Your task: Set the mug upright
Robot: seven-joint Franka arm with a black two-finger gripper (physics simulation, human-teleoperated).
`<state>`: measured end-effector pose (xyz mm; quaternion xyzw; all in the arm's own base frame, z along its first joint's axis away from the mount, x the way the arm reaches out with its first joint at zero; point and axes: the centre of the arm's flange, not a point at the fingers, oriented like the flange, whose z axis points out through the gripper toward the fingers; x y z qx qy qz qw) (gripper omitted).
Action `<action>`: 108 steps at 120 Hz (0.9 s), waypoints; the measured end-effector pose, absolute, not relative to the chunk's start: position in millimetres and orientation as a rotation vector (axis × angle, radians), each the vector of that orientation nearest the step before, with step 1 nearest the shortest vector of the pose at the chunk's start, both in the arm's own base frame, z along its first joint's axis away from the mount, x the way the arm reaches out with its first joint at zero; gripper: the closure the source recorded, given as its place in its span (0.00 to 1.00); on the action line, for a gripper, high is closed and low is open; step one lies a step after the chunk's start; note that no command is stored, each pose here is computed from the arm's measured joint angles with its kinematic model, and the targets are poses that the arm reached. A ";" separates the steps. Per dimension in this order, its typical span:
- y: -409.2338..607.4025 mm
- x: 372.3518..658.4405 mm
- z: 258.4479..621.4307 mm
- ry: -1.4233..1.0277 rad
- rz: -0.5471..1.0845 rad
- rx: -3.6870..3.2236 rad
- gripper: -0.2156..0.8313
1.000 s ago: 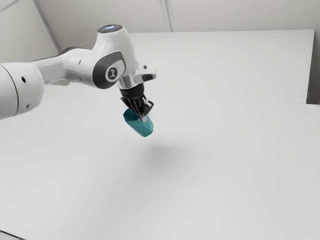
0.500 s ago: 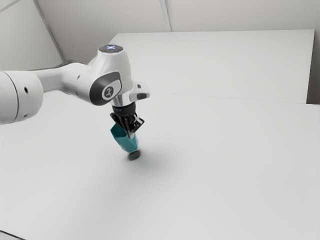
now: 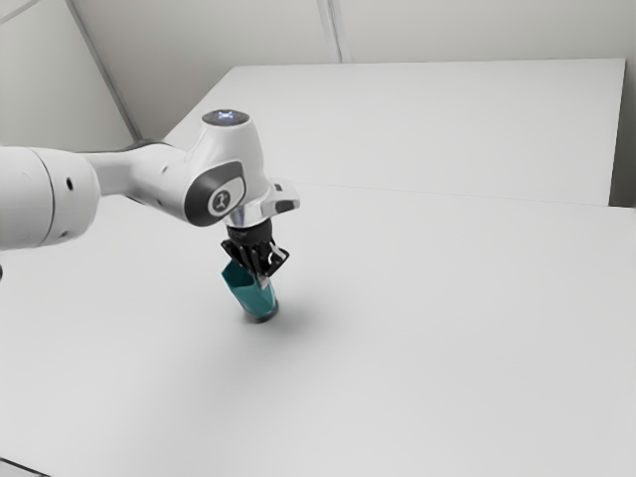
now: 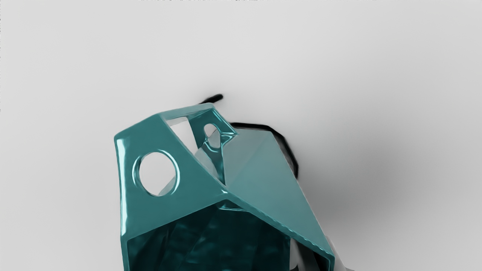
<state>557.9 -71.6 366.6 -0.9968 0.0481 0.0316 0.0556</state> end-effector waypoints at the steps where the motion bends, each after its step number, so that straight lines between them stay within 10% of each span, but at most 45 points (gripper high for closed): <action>1: -71.3 558.0 366.5 0.144 0.095 -3.026 0.96; 12: -68.7 557.8 362.9 0.129 0.088 -3.028 0.95; 52: -68.9 553.4 393.4 0.104 0.005 -3.032 0.39; 108: -84.3 561.3 596.4 -0.009 -0.217 -3.112 0.23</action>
